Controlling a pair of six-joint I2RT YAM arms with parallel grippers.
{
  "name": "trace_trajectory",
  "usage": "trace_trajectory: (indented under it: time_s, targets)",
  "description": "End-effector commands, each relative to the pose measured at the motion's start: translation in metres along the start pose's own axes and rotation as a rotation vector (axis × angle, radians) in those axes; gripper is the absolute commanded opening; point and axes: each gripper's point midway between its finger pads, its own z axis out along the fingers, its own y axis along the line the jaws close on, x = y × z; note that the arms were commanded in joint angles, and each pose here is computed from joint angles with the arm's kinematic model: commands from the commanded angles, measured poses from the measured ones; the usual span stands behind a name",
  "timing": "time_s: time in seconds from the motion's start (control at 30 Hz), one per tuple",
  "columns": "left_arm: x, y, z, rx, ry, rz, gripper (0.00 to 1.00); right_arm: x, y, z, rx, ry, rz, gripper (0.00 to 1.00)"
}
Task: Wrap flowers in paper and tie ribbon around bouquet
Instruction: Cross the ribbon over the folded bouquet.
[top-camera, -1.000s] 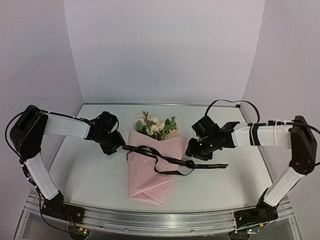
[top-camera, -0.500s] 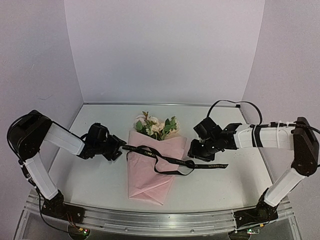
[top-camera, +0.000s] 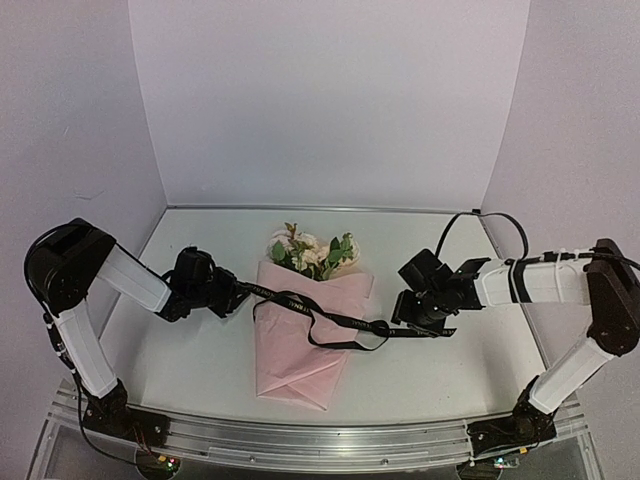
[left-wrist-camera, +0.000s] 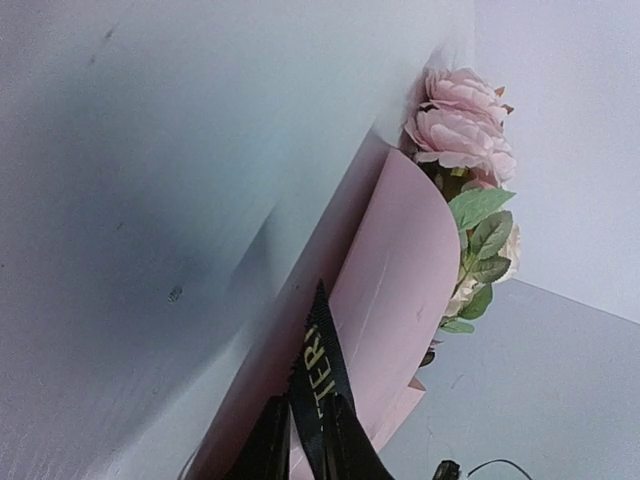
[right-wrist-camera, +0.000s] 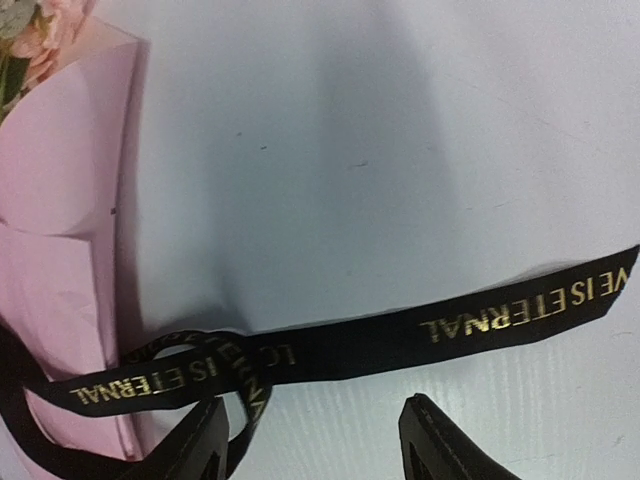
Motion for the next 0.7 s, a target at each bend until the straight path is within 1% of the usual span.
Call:
trace_trajectory:
  time_s: [0.0,0.1,0.2,0.4,0.53,0.67]
  targets:
    - [-0.001,-0.006,0.002,0.018,0.019,0.024,0.08,-0.011,-0.028,0.003,0.078,-0.040,0.146,0.62]
    - [-0.003,-0.005,0.000,0.008,0.021,0.036,0.04,-0.009,-0.041,0.008,0.114,-0.045,0.216,0.62]
    - [-0.006,-0.007,-0.003,-0.002,0.014,0.061,0.01,-0.009,-0.058,0.008,0.152,-0.074,0.272,0.64]
    - [-0.009,-0.015,-0.009,-0.010,-0.002,0.107,0.00,-0.009,-0.081,0.013,0.204,-0.086,0.379,0.66]
    - [-0.010,-0.017,-0.012,-0.018,-0.011,0.136,0.00,-0.016,-0.082,0.022,0.237,-0.085,0.395,0.64]
    - [-0.013,-0.019,-0.016,-0.031,-0.024,0.154,0.00,-0.018,-0.083,0.033,0.269,-0.077,0.394,0.55]
